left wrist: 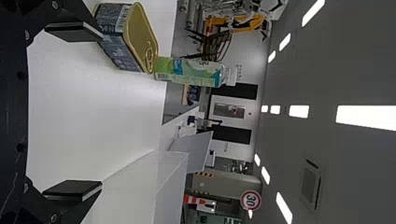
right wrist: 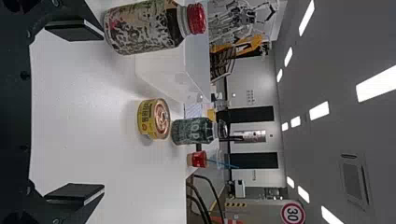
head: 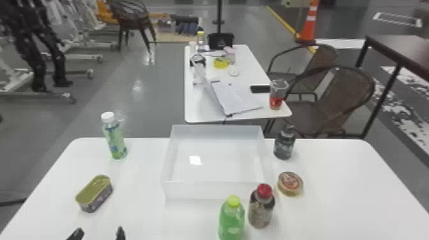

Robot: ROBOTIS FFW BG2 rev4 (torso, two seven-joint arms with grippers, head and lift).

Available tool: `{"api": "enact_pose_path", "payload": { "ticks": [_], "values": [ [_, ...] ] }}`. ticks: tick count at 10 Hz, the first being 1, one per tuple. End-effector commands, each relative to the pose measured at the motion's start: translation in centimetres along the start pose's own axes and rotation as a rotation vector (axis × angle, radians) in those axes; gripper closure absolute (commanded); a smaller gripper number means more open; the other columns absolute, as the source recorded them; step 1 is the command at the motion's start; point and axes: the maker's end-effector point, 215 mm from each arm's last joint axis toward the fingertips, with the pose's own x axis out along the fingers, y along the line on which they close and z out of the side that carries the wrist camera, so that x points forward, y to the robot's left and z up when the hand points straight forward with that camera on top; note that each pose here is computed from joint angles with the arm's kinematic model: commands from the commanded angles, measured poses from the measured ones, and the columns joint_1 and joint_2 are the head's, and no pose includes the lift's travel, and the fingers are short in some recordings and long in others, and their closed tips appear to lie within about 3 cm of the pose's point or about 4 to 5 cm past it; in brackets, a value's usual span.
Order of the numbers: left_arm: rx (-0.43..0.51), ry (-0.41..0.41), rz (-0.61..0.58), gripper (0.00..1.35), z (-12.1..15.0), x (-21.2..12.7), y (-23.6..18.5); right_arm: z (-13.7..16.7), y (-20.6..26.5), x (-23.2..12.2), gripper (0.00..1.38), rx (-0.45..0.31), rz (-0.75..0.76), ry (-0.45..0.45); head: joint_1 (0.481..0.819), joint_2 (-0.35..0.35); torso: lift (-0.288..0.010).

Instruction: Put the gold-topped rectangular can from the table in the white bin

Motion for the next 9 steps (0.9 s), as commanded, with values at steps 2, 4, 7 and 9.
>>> {"api": "enact_pose_path", "payload": {
  "ticks": [2,4,7,9],
  "values": [
    [0.068,0.067,0.015,0.17,-1.5,0.5,2.9,0.0,0.0,0.0,0.14,0.004,-0.002,-0.001,0.549,0.0,-0.1],
    [0.135,0.091,-0.015,0.18,-1.4,1.6,5.5,0.0,0.0,0.1,0.14,0.004,-0.002,-0.002,0.549,0.0,-0.1],
    [0.17,0.12,-0.08,0.17,-0.4,3.7,8.9,0.1,0.0,0.4,0.14,0.004,0.001,-0.005,0.549,0.0,-0.1],
    [0.175,0.136,-0.122,0.18,0.4,5.4,10.3,0.2,0.0,0.5,0.14,0.004,0.001,-0.006,0.549,0.0,-0.1]
  ]
}}
